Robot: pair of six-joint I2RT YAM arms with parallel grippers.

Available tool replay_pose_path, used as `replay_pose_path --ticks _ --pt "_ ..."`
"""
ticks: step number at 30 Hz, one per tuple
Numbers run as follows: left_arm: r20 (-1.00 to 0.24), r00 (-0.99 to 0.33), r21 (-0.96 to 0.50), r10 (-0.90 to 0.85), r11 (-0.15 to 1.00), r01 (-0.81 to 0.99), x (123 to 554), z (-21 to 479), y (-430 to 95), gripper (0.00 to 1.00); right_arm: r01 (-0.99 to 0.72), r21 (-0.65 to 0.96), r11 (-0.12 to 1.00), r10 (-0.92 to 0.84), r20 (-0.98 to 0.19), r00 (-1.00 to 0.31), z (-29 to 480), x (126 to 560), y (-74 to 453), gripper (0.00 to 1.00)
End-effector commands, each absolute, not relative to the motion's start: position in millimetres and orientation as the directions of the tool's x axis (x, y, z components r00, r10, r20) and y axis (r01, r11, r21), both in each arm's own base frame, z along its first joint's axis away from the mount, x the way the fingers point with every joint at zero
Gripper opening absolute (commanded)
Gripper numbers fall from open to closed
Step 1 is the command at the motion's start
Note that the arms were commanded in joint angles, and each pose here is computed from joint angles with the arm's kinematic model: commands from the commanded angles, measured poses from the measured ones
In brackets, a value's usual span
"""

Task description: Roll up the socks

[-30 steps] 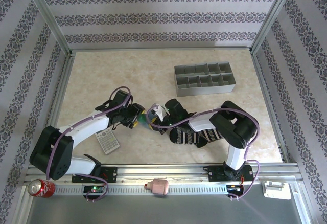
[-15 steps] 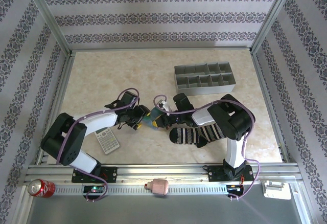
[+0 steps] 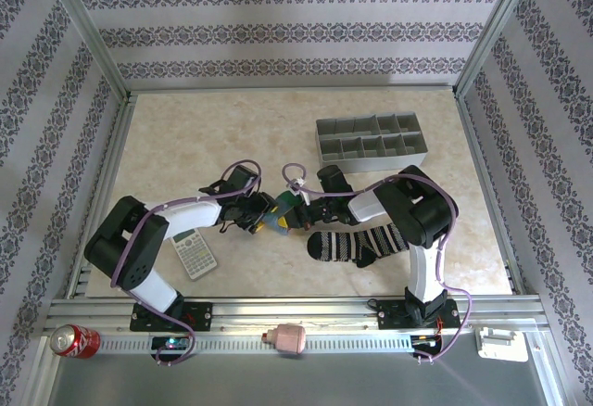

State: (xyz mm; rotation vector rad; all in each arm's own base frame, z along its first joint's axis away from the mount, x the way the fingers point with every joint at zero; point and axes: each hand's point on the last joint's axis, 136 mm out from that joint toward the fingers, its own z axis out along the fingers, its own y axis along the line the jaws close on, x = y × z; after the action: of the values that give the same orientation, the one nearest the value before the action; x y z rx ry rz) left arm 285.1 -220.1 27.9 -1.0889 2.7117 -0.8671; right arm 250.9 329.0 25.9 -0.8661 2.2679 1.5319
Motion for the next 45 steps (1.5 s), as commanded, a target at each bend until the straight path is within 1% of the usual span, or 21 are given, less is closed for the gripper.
replay_pose_path --ticks 1,2,4,6,7,10,12,13,14,15,16,18,20,21,23,26,28,34,38,41,45 --pt "0.156 -0.737 -0.444 -0.657 0.62 -0.647 267.7 4.3 -221.0 0.44 -0.263 0.713 0.649 -0.338 -0.039 -0.94 -82.1 195.3 259.2 0.0" --pt "0.169 -0.725 -0.418 -0.668 0.618 -0.666 261.3 -0.3 -216.9 0.39 -0.266 0.709 0.654 -0.341 -0.038 -0.939 -82.7 196.5 259.2 0.0" --pt "0.19 -0.687 -0.359 -0.701 0.602 -0.714 246.4 -6.8 -205.7 0.25 -0.281 0.693 0.664 -0.352 -0.041 -0.935 -83.0 201.0 259.3 0.0" --pt "0.218 -0.648 -0.274 -0.73 0.591 -0.758 225.7 -10.5 -193.2 0.04 -0.319 0.664 0.677 -0.385 -0.05 -0.922 -82.1 206.7 260.0 0.0" --pt "0.23 -0.633 -0.235 -0.739 0.589 -0.773 216.5 -10.6 -188.1 0.0 -0.353 0.653 0.67 -0.413 -0.068 -0.908 -79.7 208.3 262.8 0.0" --pt "0.238 -0.593 -0.165 -0.769 0.569 -0.805 196.1 -5.7 -177.2 0.0 -0.495 0.625 0.603 -0.512 -0.173 -0.842 -63.1 211.8 279.5 0.0" --pt "0.226 -0.555 -0.126 -0.801 0.541 -0.831 188.0 -0.3 -169.7 0.0 -0.613 0.585 0.53 -0.585 -0.271 -0.764 -46.9 209.2 292.6 0.02" --pt "0.217 -0.543 -0.115 -0.811 0.531 -0.839 186.7 2.0 -167.4 0.0 -0.666 0.558 0.495 -0.609 -0.324 -0.724 -37.0 209.2 298.2 0.08" --pt "0.208 -0.525 -0.102 -0.825 0.516 -0.851 186.8 4.7 -164.9 0.0 -0.717 0.518 0.465 -0.622 -0.385 -0.682 -25.9 209.8 303.1 0.17" --pt "0.199 -0.509 -0.086 -0.837 0.503 -0.86 186.5 6.4 -163.1 0.0 -0.772 0.464 0.436 -0.625 -0.461 -0.63 -11.8 210.8 307.4 0.25" --pt "0.193 -0.498 -0.078 -0.846 0.492 -0.867 187.8 7.9 -162.6 0.0 -0.814 0.399 0.421 -0.623 -0.526 -0.58 0.5 212.8 309.8 0.31" --pt "0.184 -0.476 -0.051 -0.86 0.475 -0.878 190.6 8.5 -162.6 0.0 -0.885 0.23 0.406 -0.61 -0.652 -0.449 26.7 215.5 310.3 0.39" --pt "0.182 -0.466 -0.036 -0.866 0.468 -0.883 195.1 8.4 -165.2 0.0 -0.901 0.096 0.424 -0.592 -0.723 -0.356 46.9 218.6 307.2 0.46" --pt "0.182 -0.468 -0.029 -0.865 0.471 -0.882 197.0 8.1 -166.8 0.0 -0.902 0.058 0.428 -0.587 -0.741 -0.326 53.0 217.7 306.3 0.49" --pt "0.174 -0.476 -0.001 -0.862 0.483 -0.876 200.5 9.1 -167.6 0.0 -0.909 -0.03 0.416 -0.611 -0.75 -0.254 58.2 210.1 306.6 0.53" --pt "0.171 -0.486 0.024 -0.857 0.497 -0.867 203.0 8.0 -169.4 0.0 -0.91 -0.181 0.373 -0.69 -0.71 -0.142 54.3 200.8 311.2 0.56" --pt "0.176 -0.49 0.027 -0.854 0.502 -0.864 204.8 6.7 -171.3 0.0 -0.892 -0.272 0.36 -0.726 -0.682 -0.086 54.4 202.4 316.1 0.58" --pt "0.181 -0.506 0.042 -0.843 0.521 -0.853 207.8 5.1 -174.0 0.0 -0.871 -0.409 0.271 -0.781 -0.623 0.049 58.1 204.4 347.2 0.61" --pt "0.179 -0.511 0.049 -0.841 0.527 -0.849 207.7 5.7 -173.6 0.0 -0.831 -0.503 0.237 -0.829 -0.55 0.097 50.8 214.0 358.9 0.61" --pt "0.18 -0.511 0.046 -0.841 0.526 -0.849 207.9 5.4 -173.5 0.0 -0.836 -0.511 0.2 -0.846 -0.521 0.117 42.6 213.1 365.6 0.6" --pt "0.18 -0.512 0.041 -0.84 0.526 -0.85 209.0 6.4 -174.0 0.0 -0.832 -0.521 0.19 -0.87 -0.482 0.103 31.3 215.3 364.5 0.54"
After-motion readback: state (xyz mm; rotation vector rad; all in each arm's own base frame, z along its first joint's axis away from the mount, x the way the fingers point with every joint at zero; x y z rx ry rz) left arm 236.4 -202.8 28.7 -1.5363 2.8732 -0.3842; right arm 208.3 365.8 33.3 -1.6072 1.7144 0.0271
